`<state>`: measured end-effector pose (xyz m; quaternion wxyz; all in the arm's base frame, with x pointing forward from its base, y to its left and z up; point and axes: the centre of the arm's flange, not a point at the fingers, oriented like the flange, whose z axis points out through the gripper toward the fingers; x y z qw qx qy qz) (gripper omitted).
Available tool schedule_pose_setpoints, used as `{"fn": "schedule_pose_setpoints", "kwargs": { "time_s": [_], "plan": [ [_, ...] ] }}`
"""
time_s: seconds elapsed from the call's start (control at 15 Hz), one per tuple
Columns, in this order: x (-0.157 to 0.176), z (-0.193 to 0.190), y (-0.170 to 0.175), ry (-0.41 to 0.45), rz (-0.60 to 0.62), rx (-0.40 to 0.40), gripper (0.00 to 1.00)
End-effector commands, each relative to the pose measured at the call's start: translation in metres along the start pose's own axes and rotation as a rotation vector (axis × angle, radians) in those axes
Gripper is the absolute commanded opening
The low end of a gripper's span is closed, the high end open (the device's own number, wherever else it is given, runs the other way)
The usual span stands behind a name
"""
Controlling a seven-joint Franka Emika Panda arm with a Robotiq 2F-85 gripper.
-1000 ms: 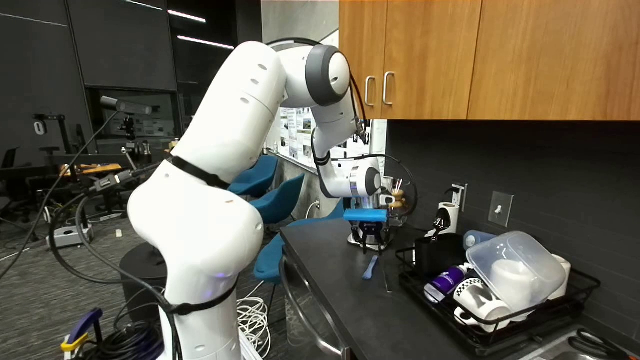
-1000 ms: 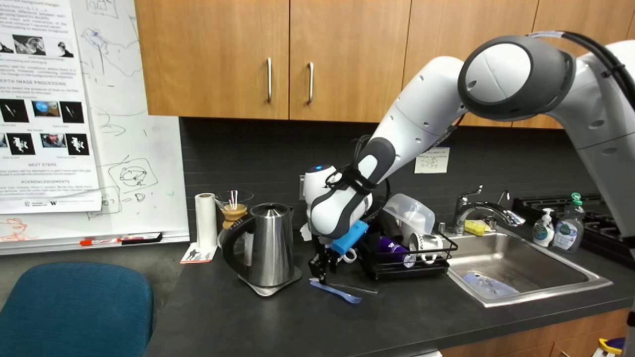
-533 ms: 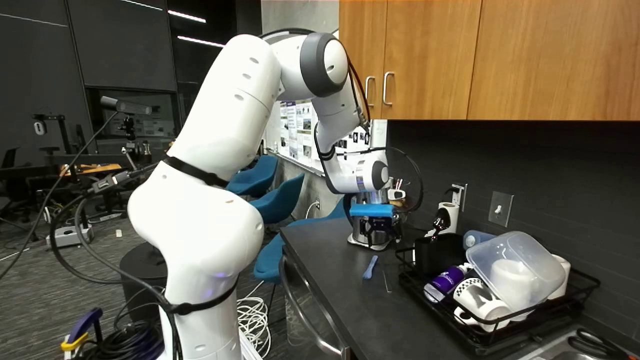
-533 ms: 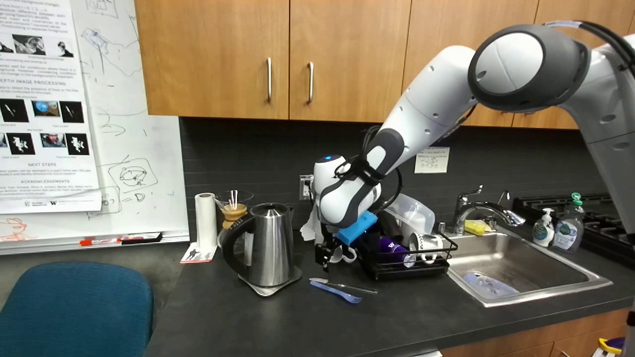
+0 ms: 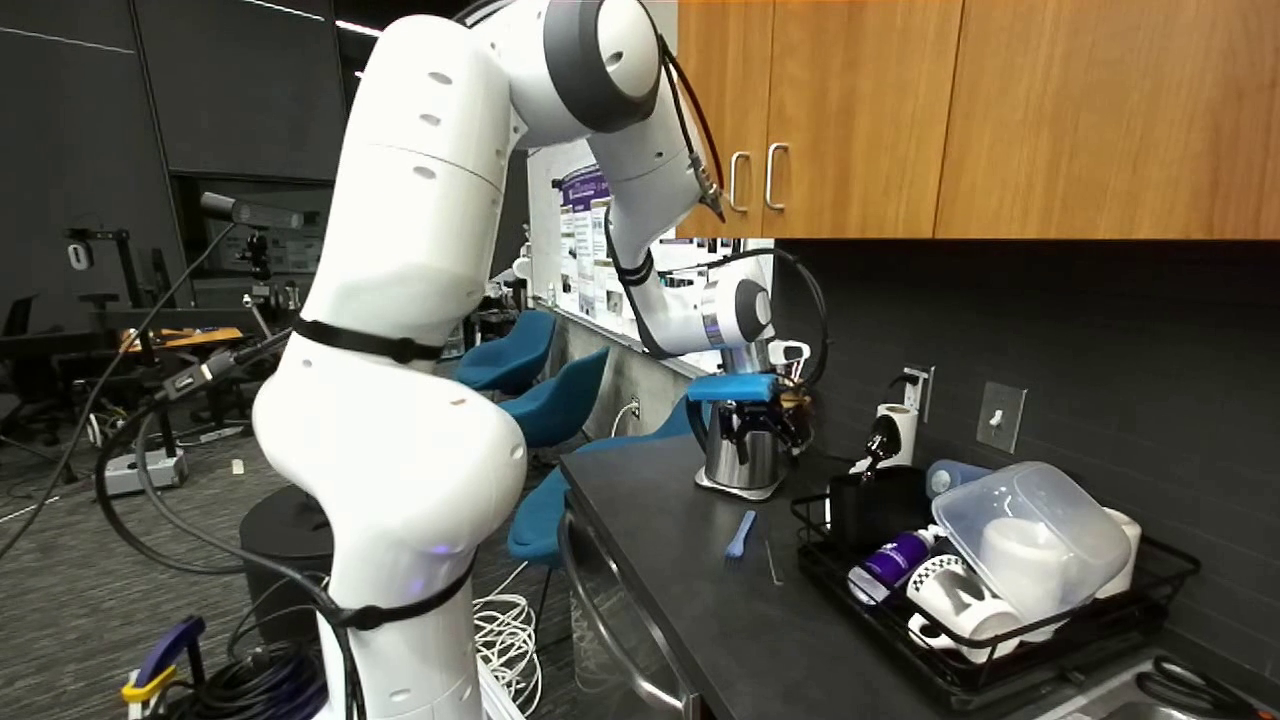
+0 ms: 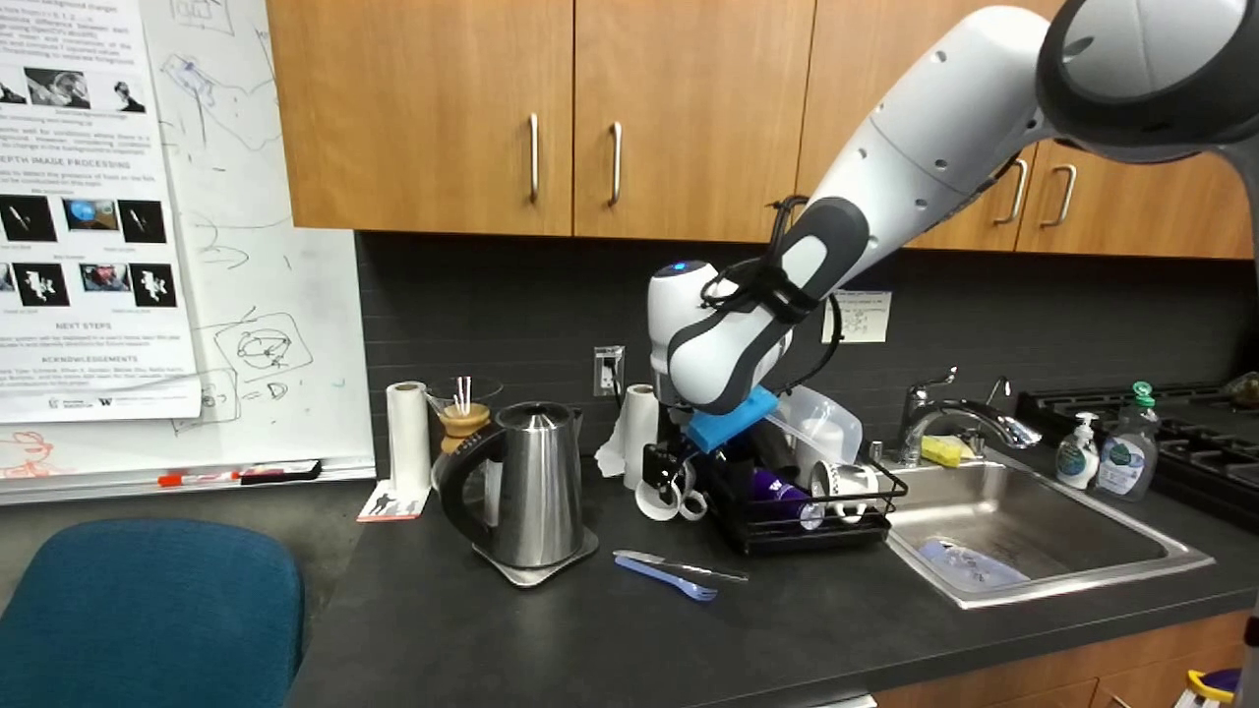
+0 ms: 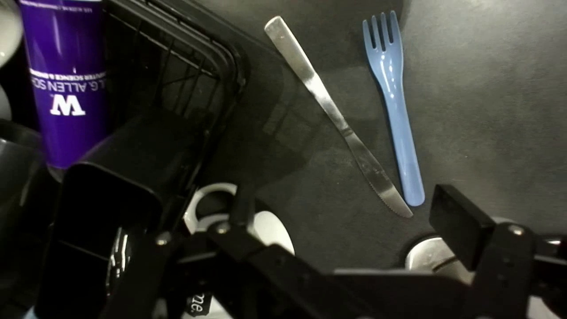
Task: Move the blue fork from the drying rack to the counter next to the knife
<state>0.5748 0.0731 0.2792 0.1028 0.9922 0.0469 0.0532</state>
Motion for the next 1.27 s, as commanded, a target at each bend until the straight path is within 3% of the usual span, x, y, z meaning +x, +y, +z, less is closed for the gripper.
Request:
{"fn": "schedule_pose_setpoints", "kwargs": {
  "time_s": [0.0,0.73,1.2],
  "plan": [
    [-0.029,-0.025,-0.003,0.005,0.051,-0.016,1.00],
    [-0.073,-0.030,0.027,-0.045,0.243,-0.057,1.00],
    [-0.070,-0.024,0.037,-0.061,0.257,-0.069,1.00]
  ]
}}
